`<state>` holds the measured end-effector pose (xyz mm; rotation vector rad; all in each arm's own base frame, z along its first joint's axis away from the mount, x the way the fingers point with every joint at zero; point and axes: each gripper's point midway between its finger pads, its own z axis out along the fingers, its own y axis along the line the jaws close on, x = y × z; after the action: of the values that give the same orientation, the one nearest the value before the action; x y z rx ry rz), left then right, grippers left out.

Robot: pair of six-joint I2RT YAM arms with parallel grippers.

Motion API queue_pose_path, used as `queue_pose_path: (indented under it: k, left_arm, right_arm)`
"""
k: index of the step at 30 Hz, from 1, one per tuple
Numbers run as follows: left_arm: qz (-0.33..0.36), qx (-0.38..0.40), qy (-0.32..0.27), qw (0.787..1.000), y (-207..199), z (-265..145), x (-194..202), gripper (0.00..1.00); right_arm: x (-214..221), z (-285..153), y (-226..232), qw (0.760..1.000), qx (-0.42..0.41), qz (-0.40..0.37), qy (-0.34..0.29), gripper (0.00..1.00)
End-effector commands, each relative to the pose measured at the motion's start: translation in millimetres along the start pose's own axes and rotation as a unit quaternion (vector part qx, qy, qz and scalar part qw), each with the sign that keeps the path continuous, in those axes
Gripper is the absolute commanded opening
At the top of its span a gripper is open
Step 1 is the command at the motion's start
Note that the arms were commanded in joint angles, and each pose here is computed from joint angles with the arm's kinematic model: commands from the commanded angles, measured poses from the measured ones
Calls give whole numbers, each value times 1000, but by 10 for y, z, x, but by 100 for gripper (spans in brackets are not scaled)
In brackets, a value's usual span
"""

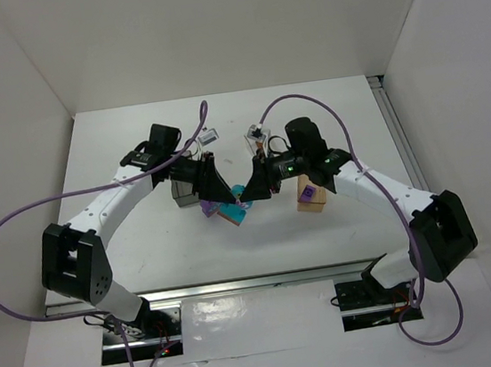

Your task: Sort the legos into containers by color

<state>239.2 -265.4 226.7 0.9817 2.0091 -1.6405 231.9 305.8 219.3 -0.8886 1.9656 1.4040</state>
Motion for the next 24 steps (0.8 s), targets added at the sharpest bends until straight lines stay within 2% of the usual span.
queue_pose_path:
  k: [1,4,6,12,16,24]
  left_arm:
    - [45,39,-5,998,-153,27,-124,58]
    - [45,44,-6,998,-172,26,-125,49]
    - [45,44,-6,998,-154,31,-146,47]
    - [40,37,-4,999,-98,44,-134,52]
    - [35,24,-2,999,-23,57,-133,65]
    - [35,19,-2,999,-6,57,-133,69]
  right_arm:
    - [-272,31,205,998,-40,-47,-26,31]
    - [-270,48,182,998,-40,-47,-26,31]
    - [-238,86,189,998,-43,-45,-20,31]
    - [-248,101,255,997,-53,-50,-18,31]
    - [-216,118,276,997,-56,-52,-13,31]
    - [-222,96,334,996,-66,-56,-13,31]
